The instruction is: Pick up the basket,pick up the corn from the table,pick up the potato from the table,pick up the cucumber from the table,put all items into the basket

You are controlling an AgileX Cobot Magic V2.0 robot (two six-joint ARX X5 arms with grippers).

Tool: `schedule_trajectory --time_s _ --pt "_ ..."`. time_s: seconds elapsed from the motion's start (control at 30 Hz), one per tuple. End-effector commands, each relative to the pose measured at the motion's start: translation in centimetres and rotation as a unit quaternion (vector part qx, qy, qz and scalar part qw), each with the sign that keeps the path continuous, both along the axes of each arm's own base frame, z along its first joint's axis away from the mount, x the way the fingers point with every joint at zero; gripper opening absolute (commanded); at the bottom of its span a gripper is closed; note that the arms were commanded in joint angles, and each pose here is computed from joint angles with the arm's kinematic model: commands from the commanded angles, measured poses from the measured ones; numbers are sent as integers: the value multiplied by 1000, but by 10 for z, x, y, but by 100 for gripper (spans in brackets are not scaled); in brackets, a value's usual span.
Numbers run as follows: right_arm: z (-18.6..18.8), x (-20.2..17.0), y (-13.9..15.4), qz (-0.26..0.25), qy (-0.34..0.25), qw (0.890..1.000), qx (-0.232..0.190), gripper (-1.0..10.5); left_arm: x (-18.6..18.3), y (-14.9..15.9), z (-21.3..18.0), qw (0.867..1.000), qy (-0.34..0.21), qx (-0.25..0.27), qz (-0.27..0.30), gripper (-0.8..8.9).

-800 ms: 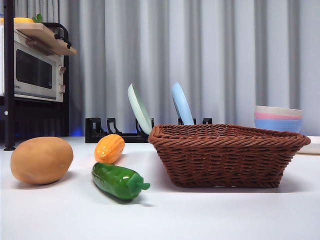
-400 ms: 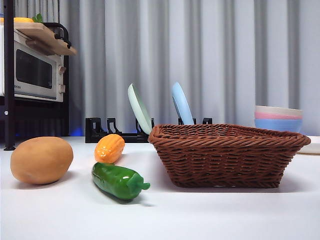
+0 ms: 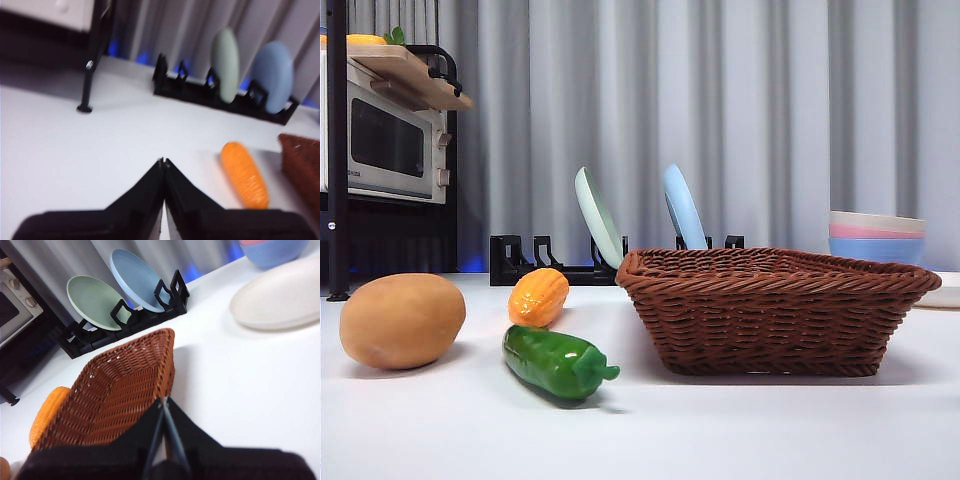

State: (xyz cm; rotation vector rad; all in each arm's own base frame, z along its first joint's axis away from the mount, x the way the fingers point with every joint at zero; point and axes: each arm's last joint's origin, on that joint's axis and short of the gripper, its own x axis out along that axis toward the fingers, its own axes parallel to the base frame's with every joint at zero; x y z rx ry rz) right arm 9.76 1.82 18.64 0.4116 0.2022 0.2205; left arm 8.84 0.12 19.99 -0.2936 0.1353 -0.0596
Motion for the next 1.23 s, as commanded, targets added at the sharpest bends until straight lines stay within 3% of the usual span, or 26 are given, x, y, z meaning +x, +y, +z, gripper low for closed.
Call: schedule_trajectory --time_s 0.03,0.37,0.6,0.7,0.9,0.93,1.07,1.23 --pt "17 5 0 1 -1 1000 -25 -10 2 0 16 1000 7 -2 -11 -8" --pt "80 44 7 19 42 995 -91 -9 33 -4 72 990 74 22 -119 -8" --pt "104 81 12 47 143 977 -153 -2 62 -6 94 966 159 18 -202 -7" --pt "105 94 16 89 182 965 -168 -2 73 -6 97 960 187 23 -209 -4" --pt "97 110 23 174 211 951 -145 30 82 -6 93 955 207 24 -213 10" --pt "96 111 24 180 212 949 -146 81 83 -6 93 954 208 23 -214 41" --pt "92 117 24 180 216 948 -146 380 83 -6 94 955 205 22 -212 341" --pt "89 128 26 179 227 946 -148 397 84 -6 94 956 204 12 -209 355"
